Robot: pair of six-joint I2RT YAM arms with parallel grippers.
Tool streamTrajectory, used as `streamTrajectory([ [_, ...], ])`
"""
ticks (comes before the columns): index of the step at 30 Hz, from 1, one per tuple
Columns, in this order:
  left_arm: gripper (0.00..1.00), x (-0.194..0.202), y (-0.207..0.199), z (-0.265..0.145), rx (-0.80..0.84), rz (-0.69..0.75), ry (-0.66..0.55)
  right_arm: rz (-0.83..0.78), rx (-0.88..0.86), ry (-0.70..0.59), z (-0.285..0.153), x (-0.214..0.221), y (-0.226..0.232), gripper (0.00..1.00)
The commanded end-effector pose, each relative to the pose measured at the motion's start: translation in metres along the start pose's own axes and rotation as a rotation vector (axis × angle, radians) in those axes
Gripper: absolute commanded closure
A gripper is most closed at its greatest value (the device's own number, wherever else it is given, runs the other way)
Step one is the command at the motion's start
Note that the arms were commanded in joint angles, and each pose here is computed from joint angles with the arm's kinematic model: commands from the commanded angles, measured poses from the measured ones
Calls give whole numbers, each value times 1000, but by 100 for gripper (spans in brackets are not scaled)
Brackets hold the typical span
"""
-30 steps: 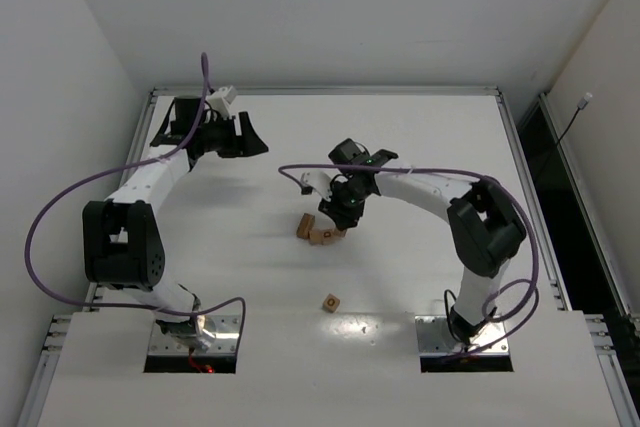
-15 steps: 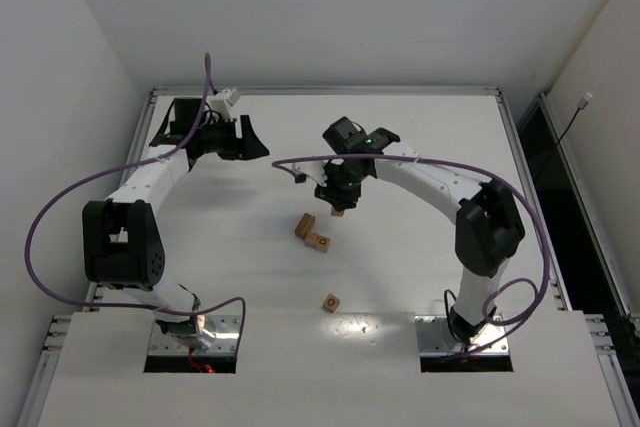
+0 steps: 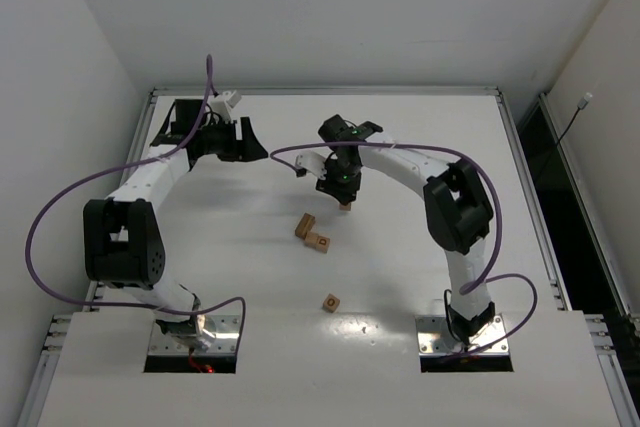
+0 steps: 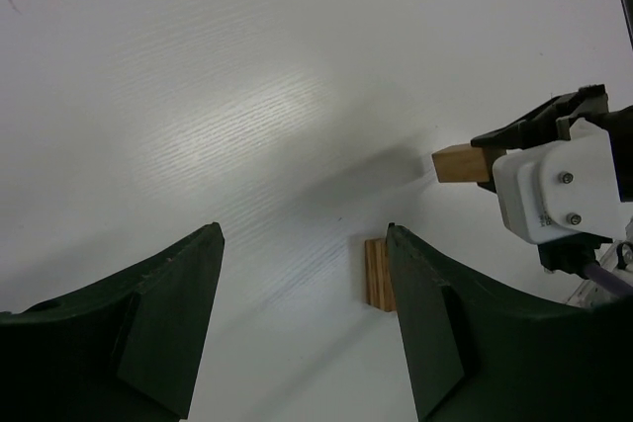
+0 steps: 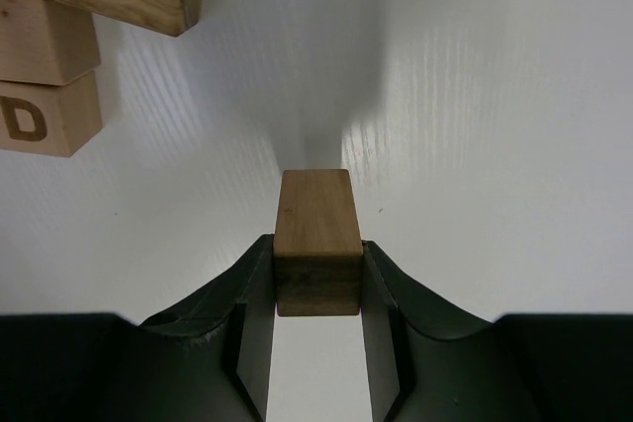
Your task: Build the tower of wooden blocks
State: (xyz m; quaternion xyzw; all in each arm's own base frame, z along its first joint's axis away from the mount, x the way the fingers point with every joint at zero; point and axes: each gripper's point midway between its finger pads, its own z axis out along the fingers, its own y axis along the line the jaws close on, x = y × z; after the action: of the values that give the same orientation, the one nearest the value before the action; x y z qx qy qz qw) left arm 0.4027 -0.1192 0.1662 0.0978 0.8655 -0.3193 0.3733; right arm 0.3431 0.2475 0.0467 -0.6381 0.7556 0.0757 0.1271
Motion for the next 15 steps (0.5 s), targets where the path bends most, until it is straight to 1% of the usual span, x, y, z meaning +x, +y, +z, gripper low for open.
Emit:
streamTrajectory([
  [1,37,-8,5,1,-4,20,-16,26,82,-34,-14,-11,-23,100],
  [8,37,-10,6,3,-4,20,-16,45,121,-63,-14,-12,-42,99],
  [13,37,-8,9,5,-14,4,-10,5,85,-80,-4,-12,-42,97],
  [15,37,-8,9,5,-14,4,-10,1,91,-81,-2,-12,-49,97],
])
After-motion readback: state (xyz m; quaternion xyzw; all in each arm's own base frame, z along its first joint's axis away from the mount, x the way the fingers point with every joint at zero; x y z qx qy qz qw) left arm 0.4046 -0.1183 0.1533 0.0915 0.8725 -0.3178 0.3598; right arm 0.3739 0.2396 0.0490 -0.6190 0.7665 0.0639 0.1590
